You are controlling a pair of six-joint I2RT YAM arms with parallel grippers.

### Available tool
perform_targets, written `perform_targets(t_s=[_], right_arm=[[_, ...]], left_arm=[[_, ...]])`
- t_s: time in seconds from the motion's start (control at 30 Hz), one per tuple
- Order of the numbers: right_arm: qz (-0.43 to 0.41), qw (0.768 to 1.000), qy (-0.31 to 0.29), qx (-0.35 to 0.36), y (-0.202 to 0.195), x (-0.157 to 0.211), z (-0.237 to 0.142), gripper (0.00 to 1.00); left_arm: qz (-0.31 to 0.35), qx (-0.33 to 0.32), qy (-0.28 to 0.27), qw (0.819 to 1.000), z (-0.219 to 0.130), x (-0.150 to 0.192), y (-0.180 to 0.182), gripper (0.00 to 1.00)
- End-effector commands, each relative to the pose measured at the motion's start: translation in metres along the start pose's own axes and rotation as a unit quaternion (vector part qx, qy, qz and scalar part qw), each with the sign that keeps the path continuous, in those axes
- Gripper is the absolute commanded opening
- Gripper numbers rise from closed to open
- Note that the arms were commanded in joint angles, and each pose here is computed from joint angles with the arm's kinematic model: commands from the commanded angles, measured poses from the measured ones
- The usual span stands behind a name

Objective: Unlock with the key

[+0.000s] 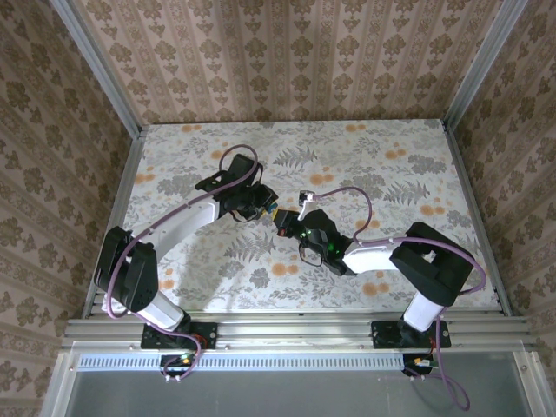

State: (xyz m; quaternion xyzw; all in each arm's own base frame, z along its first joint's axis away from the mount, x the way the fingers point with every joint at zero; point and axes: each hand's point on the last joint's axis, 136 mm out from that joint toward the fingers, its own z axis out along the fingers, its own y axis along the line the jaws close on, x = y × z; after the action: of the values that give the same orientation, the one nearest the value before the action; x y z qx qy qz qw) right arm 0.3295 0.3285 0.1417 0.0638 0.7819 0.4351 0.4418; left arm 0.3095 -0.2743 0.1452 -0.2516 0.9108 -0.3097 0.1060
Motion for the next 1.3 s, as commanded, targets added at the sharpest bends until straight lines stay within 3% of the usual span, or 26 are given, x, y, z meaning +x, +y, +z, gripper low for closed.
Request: perform_targets(t_s=[0.0,0.47,0.83,1.27], right_arm=[[0.014,0.998,-0.019,-0.05,0.03,-0.018,0.006,0.0],[0.05,0.997,-0.014,-0.05,0.019,-0.023,0.001,0.0],[0.102,0.991,-0.015,-0.081,0.024,-0.034,-0.006,0.0],[0.15,0.982,-0.016,-0.111,0.027,-0.045,-0.013,0.0]], left_arm=[[0.032,0.047,0.114,0.992,-0.005,0.061,-0.023,0.15],[0.043,0.06,0.114,0.991,-0.006,0.059,-0.028,0.14],[0.094,0.127,0.142,0.977,-0.016,0.068,-0.049,0.13],[0.127,0.21,0.127,0.961,-0.042,0.063,-0.054,0.12]])
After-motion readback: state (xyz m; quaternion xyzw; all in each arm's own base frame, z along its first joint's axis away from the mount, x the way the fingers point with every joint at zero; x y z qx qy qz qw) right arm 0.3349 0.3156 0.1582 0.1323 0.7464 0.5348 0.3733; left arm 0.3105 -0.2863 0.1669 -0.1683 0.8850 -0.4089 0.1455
